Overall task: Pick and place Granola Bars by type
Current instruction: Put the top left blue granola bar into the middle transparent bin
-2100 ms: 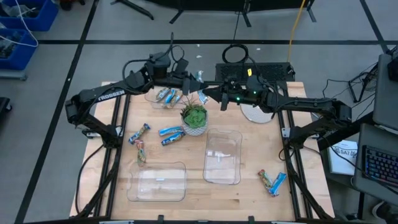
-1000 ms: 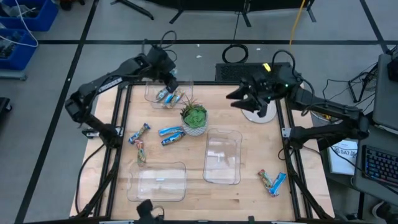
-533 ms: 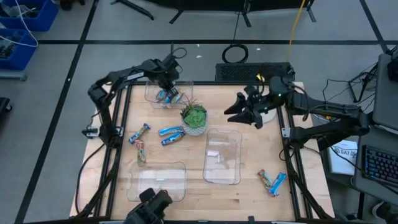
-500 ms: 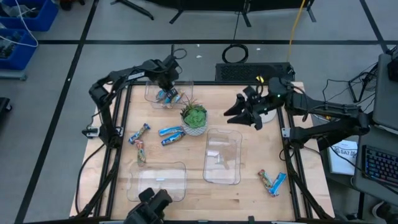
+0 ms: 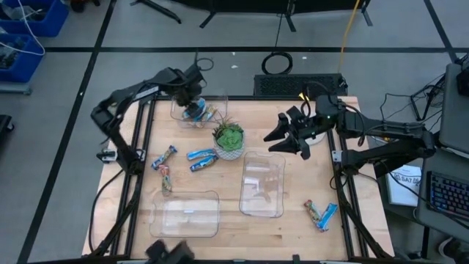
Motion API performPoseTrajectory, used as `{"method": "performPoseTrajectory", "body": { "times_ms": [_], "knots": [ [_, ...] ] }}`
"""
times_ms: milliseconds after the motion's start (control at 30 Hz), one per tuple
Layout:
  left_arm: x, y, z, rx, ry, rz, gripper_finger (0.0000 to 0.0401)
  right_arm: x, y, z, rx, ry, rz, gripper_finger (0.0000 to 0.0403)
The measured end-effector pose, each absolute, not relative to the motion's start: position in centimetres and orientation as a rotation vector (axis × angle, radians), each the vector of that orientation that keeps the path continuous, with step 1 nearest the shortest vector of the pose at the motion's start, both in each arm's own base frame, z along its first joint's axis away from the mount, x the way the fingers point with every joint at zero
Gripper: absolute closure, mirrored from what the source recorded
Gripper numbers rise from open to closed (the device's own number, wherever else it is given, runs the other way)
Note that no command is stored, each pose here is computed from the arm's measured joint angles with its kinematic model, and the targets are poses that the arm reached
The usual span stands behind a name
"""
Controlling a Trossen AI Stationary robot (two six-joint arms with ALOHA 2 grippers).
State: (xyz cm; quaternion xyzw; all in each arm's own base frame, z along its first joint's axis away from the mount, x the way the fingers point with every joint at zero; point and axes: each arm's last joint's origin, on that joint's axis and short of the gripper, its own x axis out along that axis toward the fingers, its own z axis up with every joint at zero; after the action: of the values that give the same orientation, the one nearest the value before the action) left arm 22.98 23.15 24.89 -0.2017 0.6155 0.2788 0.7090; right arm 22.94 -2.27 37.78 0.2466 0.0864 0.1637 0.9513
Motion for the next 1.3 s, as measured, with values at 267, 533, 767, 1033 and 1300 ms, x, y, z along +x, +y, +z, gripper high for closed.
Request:
{"method": "performPoseTrajectory", "body": {
  "times_ms": [267, 533, 767, 1033, 1300],
  "knots": [
    [20.9, 14.9, 29.7, -0.644, 1.520, 0.758, 0.0135, 22.8, -2.2, 36.8, 0.457, 0.264, 0.350, 0.0191],
    [19.4, 9.0, 29.2, -0.711, 1.587, 0.786, 0.0150, 22.6, -2.0, 36.3, 0.443, 0.323, 0.397, 0.0191],
    [17.8, 6.9, 24.5, -0.745, 1.741, 0.877, 0.0157, 22.5, -1.9, 36.3, 0.451, 0.330, 0.447, 0.0191],
    [16.7, 5.7, 19.3, -0.762, 1.779, 0.864, 0.0155, 22.5, -1.4, 36.3, 0.460, 0.338, 0.468, 0.0191],
    [16.5, 5.5, 16.3, -0.798, 1.714, 0.712, 0.0156, 22.6, -0.7, 36.5, 0.464, 0.334, 0.496, 0.0191]
  ]
}}
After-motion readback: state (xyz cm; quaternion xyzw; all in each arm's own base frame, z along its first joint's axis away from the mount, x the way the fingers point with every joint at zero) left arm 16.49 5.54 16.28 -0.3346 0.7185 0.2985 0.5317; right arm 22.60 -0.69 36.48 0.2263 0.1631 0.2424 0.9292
